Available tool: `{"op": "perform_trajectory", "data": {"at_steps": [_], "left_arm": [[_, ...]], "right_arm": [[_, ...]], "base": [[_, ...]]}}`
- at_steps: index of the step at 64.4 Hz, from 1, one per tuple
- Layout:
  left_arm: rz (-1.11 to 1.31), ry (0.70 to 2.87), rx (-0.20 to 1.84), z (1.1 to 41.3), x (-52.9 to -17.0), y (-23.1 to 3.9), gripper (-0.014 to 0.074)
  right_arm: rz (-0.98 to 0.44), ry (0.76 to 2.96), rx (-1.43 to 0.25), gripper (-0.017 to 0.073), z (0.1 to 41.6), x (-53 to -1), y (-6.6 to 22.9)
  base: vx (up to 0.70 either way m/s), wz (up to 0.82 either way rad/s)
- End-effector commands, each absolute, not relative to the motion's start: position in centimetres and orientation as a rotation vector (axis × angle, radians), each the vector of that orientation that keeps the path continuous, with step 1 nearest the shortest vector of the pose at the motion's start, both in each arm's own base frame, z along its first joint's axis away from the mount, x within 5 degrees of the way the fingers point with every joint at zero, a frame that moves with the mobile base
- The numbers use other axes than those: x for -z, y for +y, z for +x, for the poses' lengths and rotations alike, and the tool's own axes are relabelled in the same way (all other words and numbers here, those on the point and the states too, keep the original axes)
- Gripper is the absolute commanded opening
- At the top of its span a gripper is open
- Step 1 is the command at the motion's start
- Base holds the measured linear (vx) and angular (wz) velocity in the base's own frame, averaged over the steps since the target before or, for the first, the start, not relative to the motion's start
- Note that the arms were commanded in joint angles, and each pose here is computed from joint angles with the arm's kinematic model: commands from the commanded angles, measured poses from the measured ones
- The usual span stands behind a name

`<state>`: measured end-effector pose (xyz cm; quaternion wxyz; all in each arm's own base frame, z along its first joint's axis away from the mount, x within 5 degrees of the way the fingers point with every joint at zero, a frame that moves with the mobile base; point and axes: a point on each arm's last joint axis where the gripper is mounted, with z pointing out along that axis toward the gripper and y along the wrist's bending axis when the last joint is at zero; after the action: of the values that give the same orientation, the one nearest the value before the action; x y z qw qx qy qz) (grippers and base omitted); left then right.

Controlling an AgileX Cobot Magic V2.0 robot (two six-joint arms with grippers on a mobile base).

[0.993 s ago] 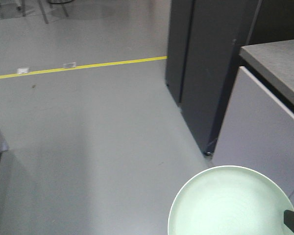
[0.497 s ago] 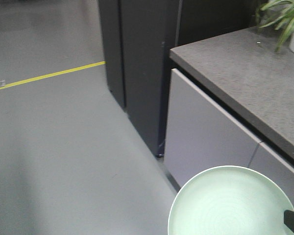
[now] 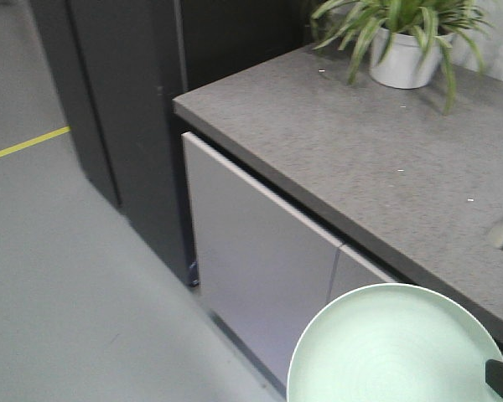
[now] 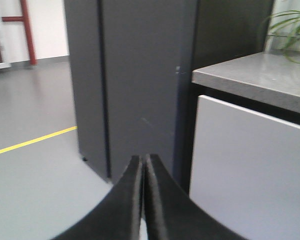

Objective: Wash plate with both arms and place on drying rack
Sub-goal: 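Drive the base to the sink while holding the plate in the right gripper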

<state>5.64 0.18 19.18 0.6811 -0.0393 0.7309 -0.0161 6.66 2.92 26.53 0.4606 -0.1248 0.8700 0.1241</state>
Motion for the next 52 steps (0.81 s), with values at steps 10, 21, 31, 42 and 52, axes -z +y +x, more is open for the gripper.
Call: {"op": "perform_trajectory", "data": {"at_steps": [10, 21, 31, 42, 52], "left_arm": [[-0.088, 1.567, 0.043, 5.64, -19.25, 0.17, -0.0006], [-0.088, 1.567, 0.043, 5.64, -19.25, 0.17, -0.0006], [-0.088, 1.567, 0.043, 5.64, -19.25, 0.17, -0.0006], [-0.088, 1.567, 0.043, 5.64, -19.25, 0.17, -0.0006], [-0.088, 1.567, 0.043, 5.64, -19.25, 0.17, -0.0006]], "right_arm": [[-0.283, 2.053, -0.312, -0.0008, 7.05, -27.93, 2.95], [-0.283, 2.053, -0.312, -0.0008, 7.05, -27.93, 2.95], [-0.283, 2.053, -0.312, -0.0008, 7.05, -27.93, 2.95], [-0.283, 2.053, -0.312, -0.0008, 7.05, -27.93, 2.95], [-0.283, 2.053, -0.312, -0.0008, 7.05, -27.93, 2.95]], "base": [[0.12, -0.48], [0.12, -0.51], [0.13, -0.52], [0.12, -0.51], [0.12, -0.47]]}}
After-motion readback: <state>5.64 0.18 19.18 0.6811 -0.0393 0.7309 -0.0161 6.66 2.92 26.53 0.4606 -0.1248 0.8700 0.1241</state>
